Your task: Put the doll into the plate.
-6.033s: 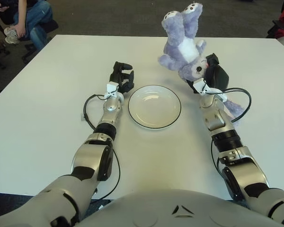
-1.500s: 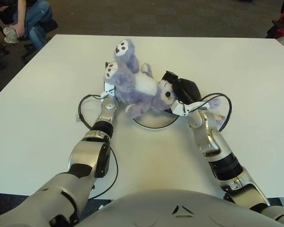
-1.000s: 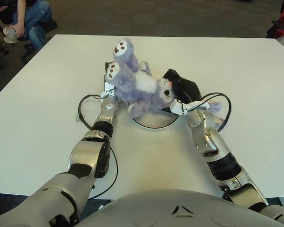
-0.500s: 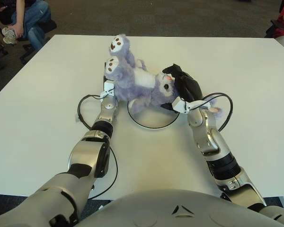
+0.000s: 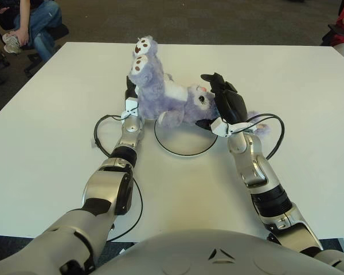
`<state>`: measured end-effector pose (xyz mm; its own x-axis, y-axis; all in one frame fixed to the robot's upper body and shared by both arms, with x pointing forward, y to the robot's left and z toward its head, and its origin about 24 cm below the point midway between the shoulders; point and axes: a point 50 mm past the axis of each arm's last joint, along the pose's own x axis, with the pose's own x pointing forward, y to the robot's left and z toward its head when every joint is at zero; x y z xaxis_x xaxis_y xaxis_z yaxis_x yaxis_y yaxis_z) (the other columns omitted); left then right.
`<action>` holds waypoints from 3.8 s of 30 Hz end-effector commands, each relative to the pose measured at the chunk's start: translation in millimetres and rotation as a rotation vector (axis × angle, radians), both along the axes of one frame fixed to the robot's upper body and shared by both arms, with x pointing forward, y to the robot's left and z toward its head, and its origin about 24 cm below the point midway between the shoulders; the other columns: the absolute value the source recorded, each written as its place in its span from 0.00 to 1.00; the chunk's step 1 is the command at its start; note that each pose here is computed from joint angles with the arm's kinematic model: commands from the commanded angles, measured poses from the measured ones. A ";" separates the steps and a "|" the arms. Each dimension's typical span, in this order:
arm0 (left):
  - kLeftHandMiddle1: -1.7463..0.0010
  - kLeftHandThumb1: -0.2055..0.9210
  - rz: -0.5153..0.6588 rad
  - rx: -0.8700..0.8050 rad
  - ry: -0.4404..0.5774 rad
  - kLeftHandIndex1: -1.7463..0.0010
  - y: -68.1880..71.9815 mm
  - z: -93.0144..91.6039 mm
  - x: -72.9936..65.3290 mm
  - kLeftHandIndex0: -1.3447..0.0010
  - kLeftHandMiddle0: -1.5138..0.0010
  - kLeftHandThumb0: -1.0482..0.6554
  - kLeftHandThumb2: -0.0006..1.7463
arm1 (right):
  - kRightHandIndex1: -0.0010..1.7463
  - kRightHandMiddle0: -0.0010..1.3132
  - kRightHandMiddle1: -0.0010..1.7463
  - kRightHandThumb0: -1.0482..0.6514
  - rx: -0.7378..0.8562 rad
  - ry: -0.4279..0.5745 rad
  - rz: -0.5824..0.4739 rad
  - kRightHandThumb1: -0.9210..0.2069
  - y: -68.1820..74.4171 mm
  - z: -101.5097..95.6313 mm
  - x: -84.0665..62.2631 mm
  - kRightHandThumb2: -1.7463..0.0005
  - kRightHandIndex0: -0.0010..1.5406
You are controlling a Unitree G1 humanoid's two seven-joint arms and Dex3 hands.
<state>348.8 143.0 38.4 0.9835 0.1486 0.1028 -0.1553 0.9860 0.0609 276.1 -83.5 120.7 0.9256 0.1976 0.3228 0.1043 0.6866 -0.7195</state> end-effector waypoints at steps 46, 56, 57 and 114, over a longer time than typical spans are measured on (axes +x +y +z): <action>0.03 0.66 -0.033 0.010 0.077 0.25 -3.0 -19.9 -9.7 1.00 0.69 0.85 0.57 | 0.00 0.00 0.00 0.11 -0.111 0.108 0.305 0.22 -59.0 19.8 -19.0 0.72 0.11; 0.03 0.66 -0.033 0.015 0.079 0.25 -2.8 -19.8 -9.1 1.00 0.70 0.85 0.57 | 0.01 0.00 0.00 0.13 0.017 0.148 0.361 0.22 -73.1 23.4 -23.3 0.74 0.13; 0.03 0.66 -0.033 0.016 0.079 0.25 -2.7 -19.8 -9.1 1.00 0.70 0.85 0.57 | 0.01 0.00 0.00 0.13 0.029 0.152 0.364 0.22 -75.2 23.6 -23.2 0.74 0.13; 0.05 0.68 -0.019 0.012 0.082 0.29 0.0 -18.7 -7.7 1.00 0.69 0.85 0.54 | 0.59 0.00 0.56 0.17 0.171 0.066 -0.411 0.00 -120.1 5.4 5.0 0.77 0.13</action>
<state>349.0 141.0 38.1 0.9870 0.1196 0.1075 -0.1266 0.9901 0.0608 276.2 -202.6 126.0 0.9455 -0.2027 0.2548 0.3207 0.7153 -0.6209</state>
